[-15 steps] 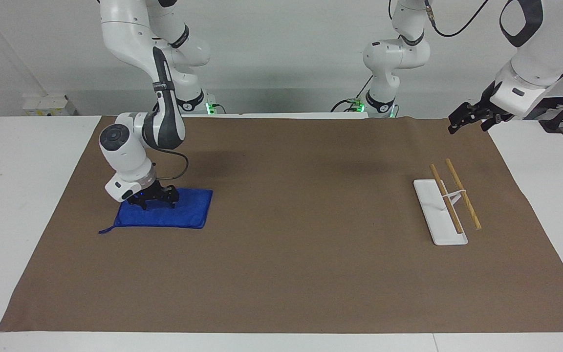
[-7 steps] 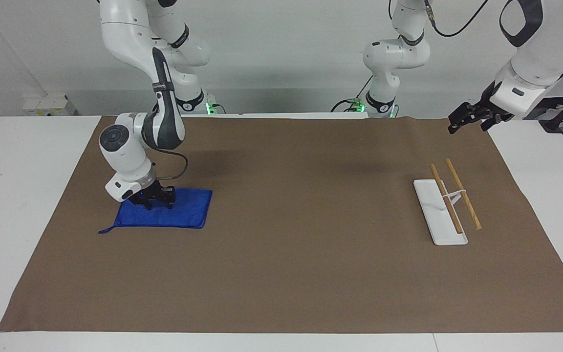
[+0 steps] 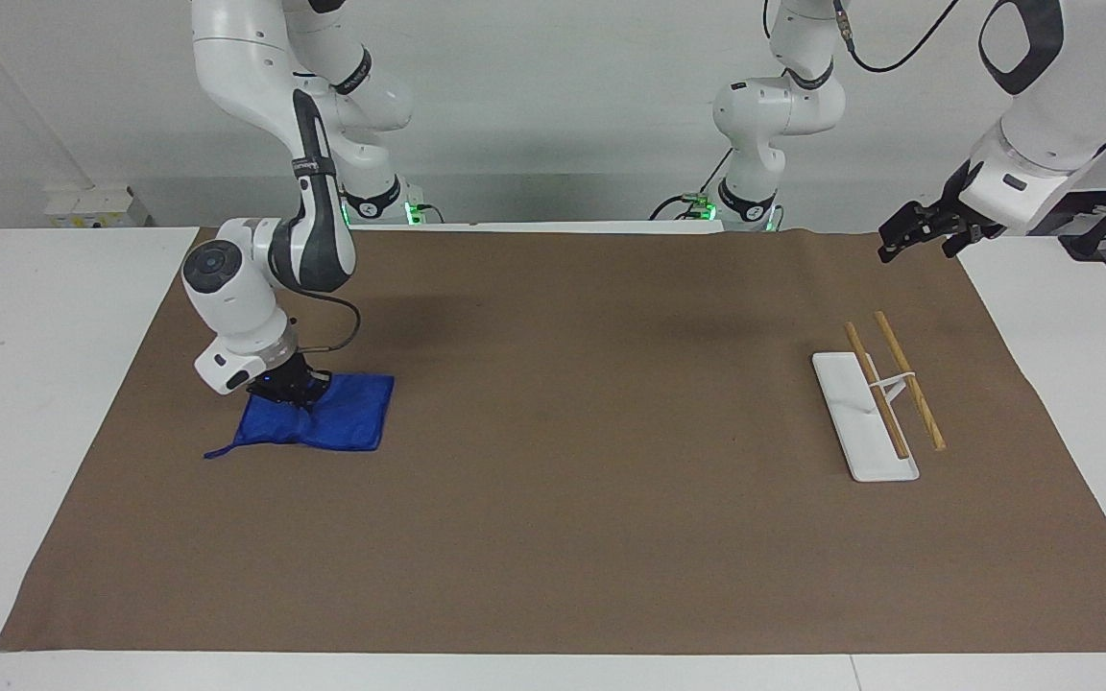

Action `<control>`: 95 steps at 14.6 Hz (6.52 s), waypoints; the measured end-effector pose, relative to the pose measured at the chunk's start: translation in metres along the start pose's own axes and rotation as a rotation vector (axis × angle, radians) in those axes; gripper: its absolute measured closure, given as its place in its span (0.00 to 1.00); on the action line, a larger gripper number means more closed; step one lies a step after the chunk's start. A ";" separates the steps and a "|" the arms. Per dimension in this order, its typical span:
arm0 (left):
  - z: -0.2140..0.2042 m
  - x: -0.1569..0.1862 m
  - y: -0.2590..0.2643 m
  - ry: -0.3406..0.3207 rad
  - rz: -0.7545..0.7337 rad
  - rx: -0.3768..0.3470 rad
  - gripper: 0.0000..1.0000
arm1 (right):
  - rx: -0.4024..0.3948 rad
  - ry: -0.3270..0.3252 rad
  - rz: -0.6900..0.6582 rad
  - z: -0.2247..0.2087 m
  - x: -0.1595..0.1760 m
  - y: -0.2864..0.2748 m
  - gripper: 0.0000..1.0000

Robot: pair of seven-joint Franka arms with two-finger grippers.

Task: Right arm passes towel to left arm to hang
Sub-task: 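Grasp the towel corner and lift it toward the left gripper, then close the left gripper on the towel held by the right gripper, then open the right gripper and withdraw it while the left gripper holds towel, then lower the towel over the wooden dowels with the left gripper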

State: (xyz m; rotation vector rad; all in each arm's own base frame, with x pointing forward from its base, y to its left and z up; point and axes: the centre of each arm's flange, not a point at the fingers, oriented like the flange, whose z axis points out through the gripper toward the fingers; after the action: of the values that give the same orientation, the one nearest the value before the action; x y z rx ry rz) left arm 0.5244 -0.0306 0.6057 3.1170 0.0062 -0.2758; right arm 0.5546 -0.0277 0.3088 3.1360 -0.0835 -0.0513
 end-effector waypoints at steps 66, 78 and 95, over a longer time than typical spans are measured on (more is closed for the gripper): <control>0.011 -0.003 0.113 0.092 -0.736 -0.784 0.98 | 0.757 -0.099 0.617 -0.206 -0.074 -0.411 0.00; 0.077 0.002 0.044 0.086 -1.114 -0.803 0.98 | 0.094 0.018 0.045 -0.209 -0.001 -0.096 0.00; 0.108 0.007 -0.074 0.305 -1.342 -0.836 0.98 | 0.025 0.002 0.031 -0.274 -0.014 0.002 0.00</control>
State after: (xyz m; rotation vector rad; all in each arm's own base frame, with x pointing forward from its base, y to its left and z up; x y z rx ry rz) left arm 0.5125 0.0425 0.4976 1.8336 1.6625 0.1885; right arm 0.5495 -0.0277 0.5832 3.1591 -0.1336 -0.0474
